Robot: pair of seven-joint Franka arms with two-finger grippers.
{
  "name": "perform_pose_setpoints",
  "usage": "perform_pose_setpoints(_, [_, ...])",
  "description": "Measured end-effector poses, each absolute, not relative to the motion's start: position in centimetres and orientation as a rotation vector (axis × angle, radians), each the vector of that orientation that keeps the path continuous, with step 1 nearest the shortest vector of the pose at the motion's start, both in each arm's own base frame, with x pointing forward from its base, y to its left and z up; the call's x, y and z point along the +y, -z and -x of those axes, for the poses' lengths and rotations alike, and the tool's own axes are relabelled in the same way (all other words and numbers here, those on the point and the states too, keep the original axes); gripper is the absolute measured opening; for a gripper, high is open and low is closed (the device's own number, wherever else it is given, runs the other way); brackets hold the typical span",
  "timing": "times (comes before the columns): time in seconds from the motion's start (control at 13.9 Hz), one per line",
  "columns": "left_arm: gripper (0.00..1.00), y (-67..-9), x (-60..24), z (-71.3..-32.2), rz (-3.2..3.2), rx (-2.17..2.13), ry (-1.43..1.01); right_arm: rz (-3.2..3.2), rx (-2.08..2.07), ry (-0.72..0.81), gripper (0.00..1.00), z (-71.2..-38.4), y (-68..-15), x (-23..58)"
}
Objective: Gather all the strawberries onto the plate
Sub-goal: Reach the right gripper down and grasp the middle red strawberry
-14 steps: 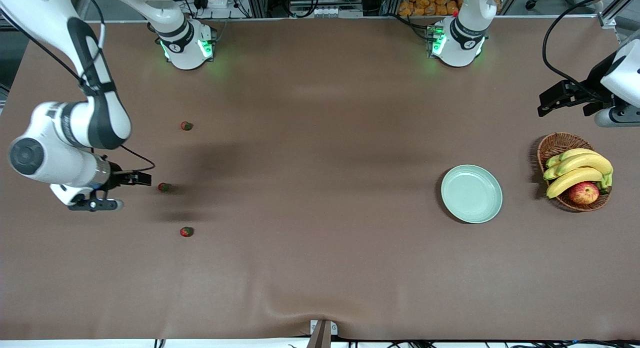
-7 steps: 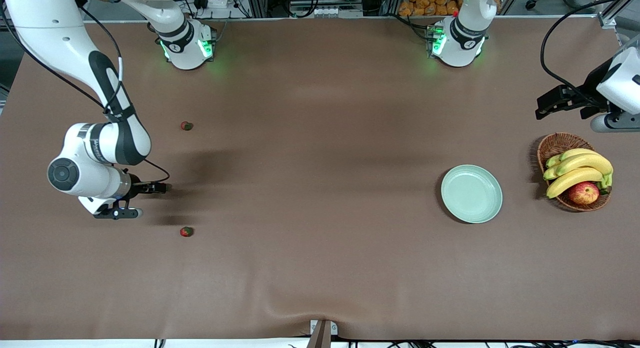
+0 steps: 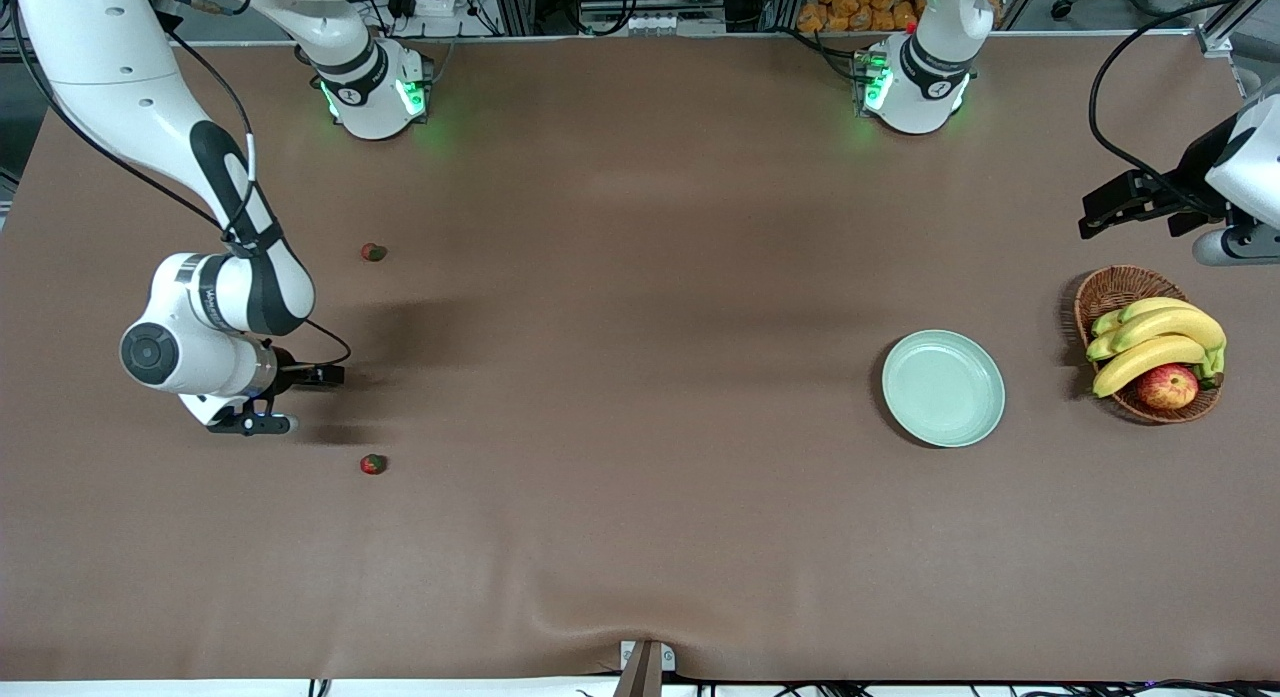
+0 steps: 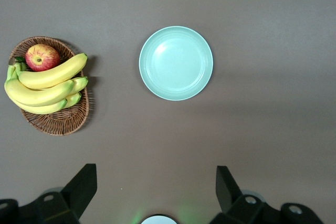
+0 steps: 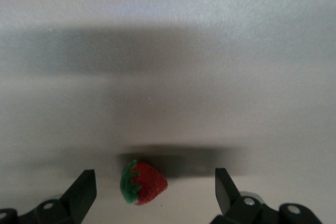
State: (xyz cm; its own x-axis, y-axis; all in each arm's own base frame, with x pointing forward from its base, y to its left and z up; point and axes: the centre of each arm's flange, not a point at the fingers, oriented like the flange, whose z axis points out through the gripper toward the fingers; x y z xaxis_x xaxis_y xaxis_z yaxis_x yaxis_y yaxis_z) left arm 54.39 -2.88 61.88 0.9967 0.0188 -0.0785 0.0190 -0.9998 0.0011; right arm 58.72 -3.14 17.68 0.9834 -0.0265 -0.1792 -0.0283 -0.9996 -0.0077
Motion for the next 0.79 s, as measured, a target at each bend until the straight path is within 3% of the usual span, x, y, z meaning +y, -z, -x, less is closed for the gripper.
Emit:
perform_pose_setpoints(0.36, [1.0,-62.4,-2.8,-54.18,-3.138,0.032,0.107,3.119,0.051,-0.283,1.0,-57.65,-16.58,-3.13])
perform_pose_setpoints(0.43, [1.0,-62.49,-2.75,-54.14,-3.138,0.034,0.105,3.118,0.051,-0.283,0.93,-57.65,-16.58,-3.1])
perform_pose_setpoints(0.79, [1.0,-62.88,-2.77,-53.98,-3.138,0.033,0.093,3.117,0.05,-0.284,0.37,-57.73,-17.27,-3.0])
